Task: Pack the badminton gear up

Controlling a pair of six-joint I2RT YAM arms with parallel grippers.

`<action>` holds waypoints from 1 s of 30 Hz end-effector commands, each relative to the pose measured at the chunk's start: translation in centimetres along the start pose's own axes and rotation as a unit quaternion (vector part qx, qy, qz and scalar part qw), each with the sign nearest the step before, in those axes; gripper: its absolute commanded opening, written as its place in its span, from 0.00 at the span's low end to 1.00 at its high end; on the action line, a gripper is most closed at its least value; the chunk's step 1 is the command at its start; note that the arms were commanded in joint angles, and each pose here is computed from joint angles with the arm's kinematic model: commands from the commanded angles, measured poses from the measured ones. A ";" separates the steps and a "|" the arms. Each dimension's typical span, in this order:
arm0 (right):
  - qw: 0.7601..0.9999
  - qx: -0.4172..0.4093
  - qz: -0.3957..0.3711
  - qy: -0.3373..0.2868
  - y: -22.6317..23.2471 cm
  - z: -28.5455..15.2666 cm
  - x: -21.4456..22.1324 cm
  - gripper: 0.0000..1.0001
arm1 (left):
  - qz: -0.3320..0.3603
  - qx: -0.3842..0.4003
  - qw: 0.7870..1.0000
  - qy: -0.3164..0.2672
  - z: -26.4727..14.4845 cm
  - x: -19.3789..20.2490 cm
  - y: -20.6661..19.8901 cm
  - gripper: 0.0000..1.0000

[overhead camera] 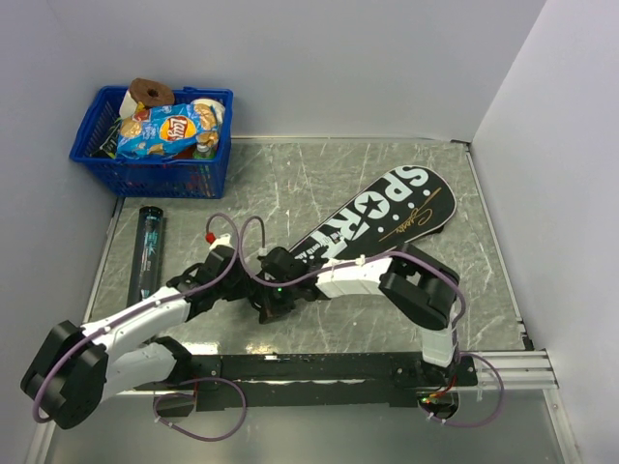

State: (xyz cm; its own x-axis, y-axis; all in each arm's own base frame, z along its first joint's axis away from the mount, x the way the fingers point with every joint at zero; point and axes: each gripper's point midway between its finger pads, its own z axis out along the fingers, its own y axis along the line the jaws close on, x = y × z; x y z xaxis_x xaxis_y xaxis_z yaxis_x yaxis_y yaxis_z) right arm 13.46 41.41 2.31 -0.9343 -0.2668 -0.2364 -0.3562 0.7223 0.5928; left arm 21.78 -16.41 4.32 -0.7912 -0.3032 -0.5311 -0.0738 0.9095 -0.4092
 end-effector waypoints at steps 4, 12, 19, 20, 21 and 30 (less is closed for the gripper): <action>0.996 -0.085 0.003 -0.020 4.5 0.7 -0.7 0.00 | -0.002 0.090 0.995 0.036 -1.8 2.9 -2.9 0.08; 0.997 -0.061 0.043 -0.037 3.0 0.5 1.0 0.00 | -0.018 0.157 0.986 0.060 -4.1 6.7 -5.1 0.01; 0.992 -0.021 0.070 -0.102 1.8 -0.3 0.3 0.00 | -0.006 0.186 0.979 0.083 -4.9 9.4 -7.5 0.01; 0.991 -0.018 0.071 -0.115 1.5 -0.3 -0.1 0.00 | -0.006 0.181 0.980 0.082 -4.9 9.6 -7.7 0.01; 0.990 -0.020 0.070 -0.120 1.5 -0.4 -0.2 0.00 | 0.007 0.179 0.980 0.092 -4.9 10.5 -8.0 0.01; 0.990 -0.011 0.052 -0.128 1.0 -1.1 0.1 0.16 | 0.032 0.140 0.987 0.076 -4.7 10.5 -8.2 0.01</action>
State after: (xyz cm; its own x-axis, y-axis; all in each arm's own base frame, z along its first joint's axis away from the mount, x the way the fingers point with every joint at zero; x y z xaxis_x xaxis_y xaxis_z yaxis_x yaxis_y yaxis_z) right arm 9.04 39.75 1.72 -0.9735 -0.1395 -0.1810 -0.2229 0.7541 0.6177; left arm 15.23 -21.29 3.89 -0.7634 -0.2227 -0.6064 0.0747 0.9020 -0.4252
